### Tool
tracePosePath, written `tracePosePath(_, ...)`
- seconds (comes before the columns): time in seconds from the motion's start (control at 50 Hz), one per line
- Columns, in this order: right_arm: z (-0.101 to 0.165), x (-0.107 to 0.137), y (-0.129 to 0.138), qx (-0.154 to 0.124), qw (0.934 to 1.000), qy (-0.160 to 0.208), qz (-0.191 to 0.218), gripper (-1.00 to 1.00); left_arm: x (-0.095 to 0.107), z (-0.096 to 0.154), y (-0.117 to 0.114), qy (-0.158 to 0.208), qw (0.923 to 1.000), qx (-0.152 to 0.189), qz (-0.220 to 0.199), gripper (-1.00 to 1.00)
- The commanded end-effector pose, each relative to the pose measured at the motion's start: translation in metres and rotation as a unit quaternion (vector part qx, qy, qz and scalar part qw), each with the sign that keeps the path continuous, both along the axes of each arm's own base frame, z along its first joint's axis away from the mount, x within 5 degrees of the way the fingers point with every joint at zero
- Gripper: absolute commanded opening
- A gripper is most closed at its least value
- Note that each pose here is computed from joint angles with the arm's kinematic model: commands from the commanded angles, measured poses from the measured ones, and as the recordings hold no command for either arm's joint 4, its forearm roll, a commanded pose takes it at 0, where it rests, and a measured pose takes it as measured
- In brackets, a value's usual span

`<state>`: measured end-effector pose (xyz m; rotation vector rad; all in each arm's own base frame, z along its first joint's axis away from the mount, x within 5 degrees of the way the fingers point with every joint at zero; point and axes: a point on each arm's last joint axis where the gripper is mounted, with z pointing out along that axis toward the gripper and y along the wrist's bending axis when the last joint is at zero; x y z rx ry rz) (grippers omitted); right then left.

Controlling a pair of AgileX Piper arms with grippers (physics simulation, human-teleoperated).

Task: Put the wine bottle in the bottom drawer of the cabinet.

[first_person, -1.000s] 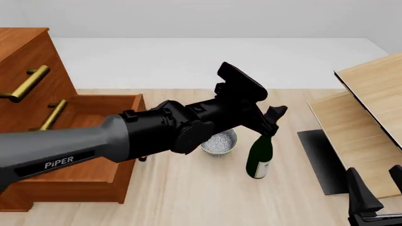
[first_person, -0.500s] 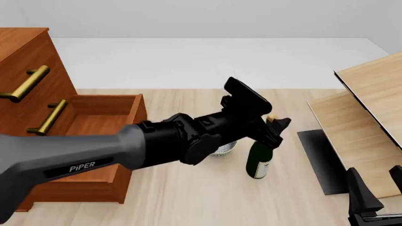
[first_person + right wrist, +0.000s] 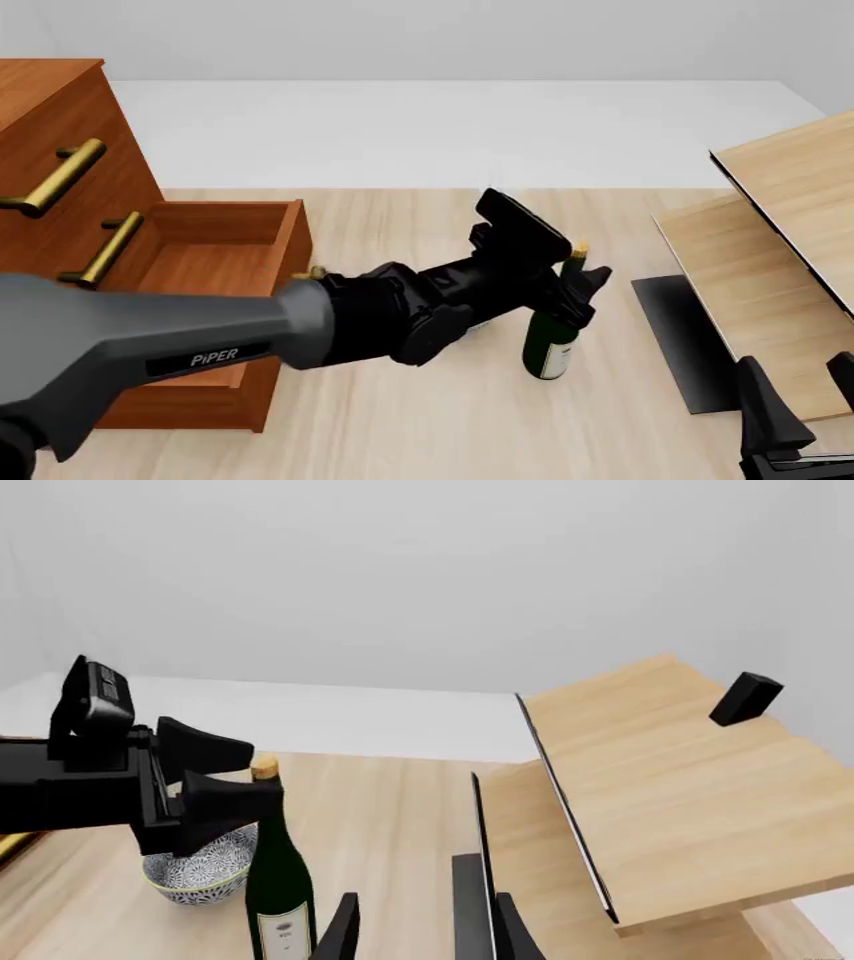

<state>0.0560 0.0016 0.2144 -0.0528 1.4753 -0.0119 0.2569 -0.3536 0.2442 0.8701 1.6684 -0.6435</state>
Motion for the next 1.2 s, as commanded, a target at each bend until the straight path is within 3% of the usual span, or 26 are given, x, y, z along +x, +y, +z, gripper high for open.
tracePosePath(0.02,0.000,0.000,0.000,0.002,1.0000,0.002,-0.001,1.00,0.002,-0.011,-0.002,0.003,1.0000,-0.002,0.001,1.00)
tracePosePath(0.86,-0.001,0.000,0.000,0.005,1.0000,0.004,-0.003,1.00,0.002,-0.034,-0.007,0.018,0.9998,-0.005,0.002,1.00)
tracePosePath(0.88,-0.001,0.000,0.000,0.006,1.0000,0.004,-0.004,1.00,0.003,-0.034,-0.007,0.018,0.9998,-0.005,0.002,-1.00)
tracePosePath(1.2,-0.001,0.000,-0.001,0.005,1.0000,0.003,-0.004,1.00,0.001,-0.027,-0.005,0.010,0.9999,-0.006,0.001,-1.00)
